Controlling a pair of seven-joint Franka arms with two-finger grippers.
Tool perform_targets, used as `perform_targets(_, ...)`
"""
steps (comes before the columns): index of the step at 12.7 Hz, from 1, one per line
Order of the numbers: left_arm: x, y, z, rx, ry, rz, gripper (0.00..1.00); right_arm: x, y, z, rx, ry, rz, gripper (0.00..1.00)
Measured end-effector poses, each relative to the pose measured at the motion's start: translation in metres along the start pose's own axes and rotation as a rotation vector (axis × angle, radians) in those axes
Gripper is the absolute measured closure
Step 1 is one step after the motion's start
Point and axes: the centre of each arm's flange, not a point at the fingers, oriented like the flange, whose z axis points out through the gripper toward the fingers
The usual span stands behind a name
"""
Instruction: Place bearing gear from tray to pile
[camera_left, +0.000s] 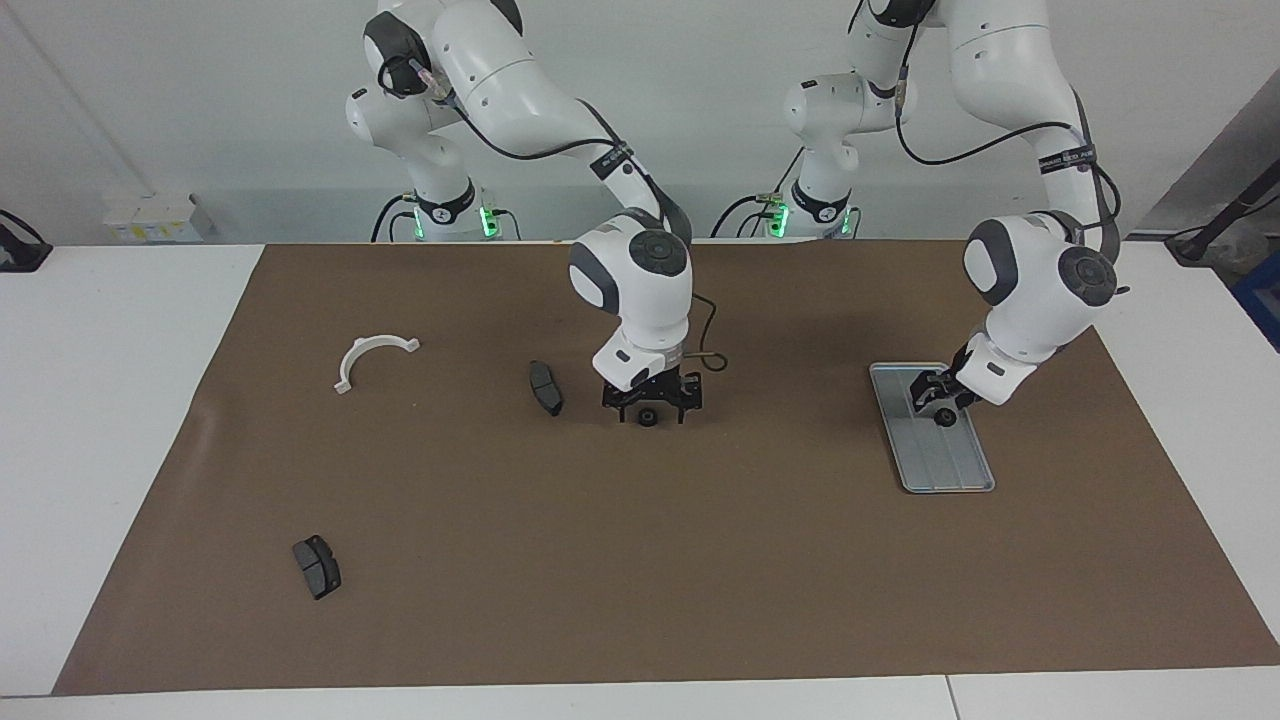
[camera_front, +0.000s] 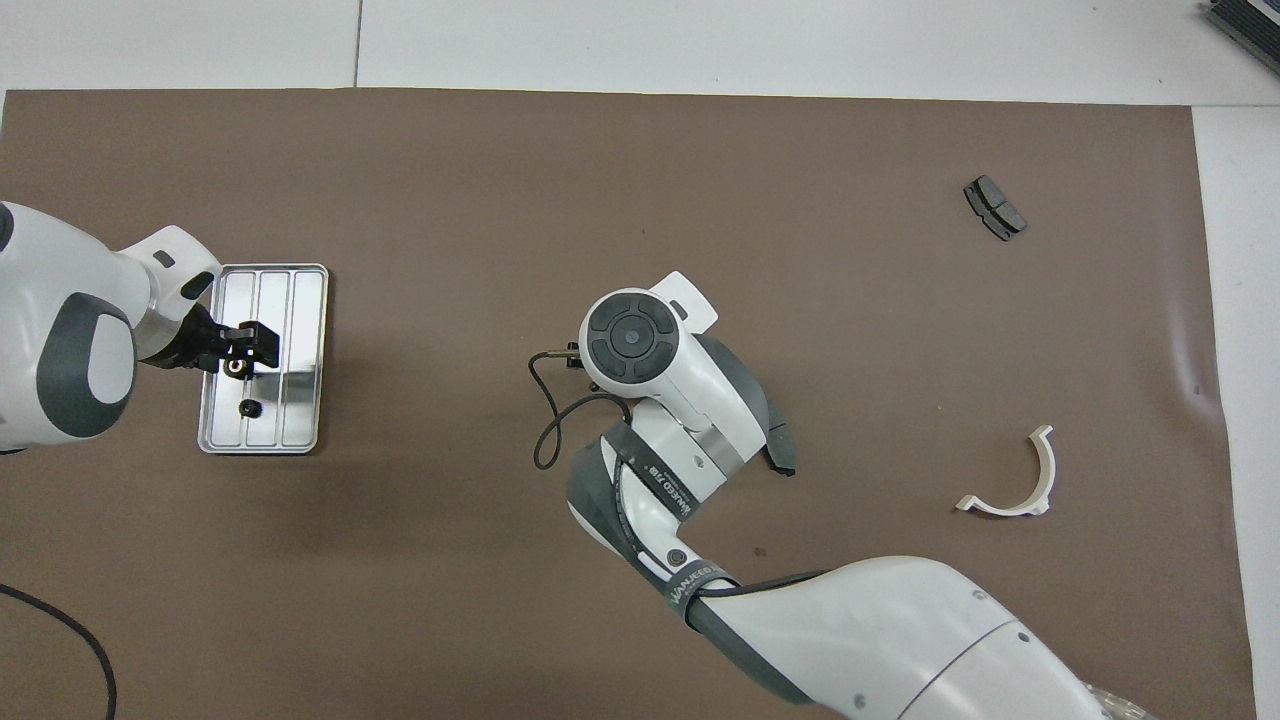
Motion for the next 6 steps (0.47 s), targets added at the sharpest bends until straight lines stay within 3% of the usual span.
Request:
perform_targets(4, 0.001, 0.005, -0.007, 0.001, 0.027, -0.156, 0.26, -0.007, 0.001, 0.012, -0.015, -0.019, -0.006, 0.12)
perform_targets(6, 0.001, 0.006, -0.010, 0.003, 0.042, -0.190, 0.26, -0.008, -0.001, 0.012, -0.011, -0.017, -0.009, 0.35)
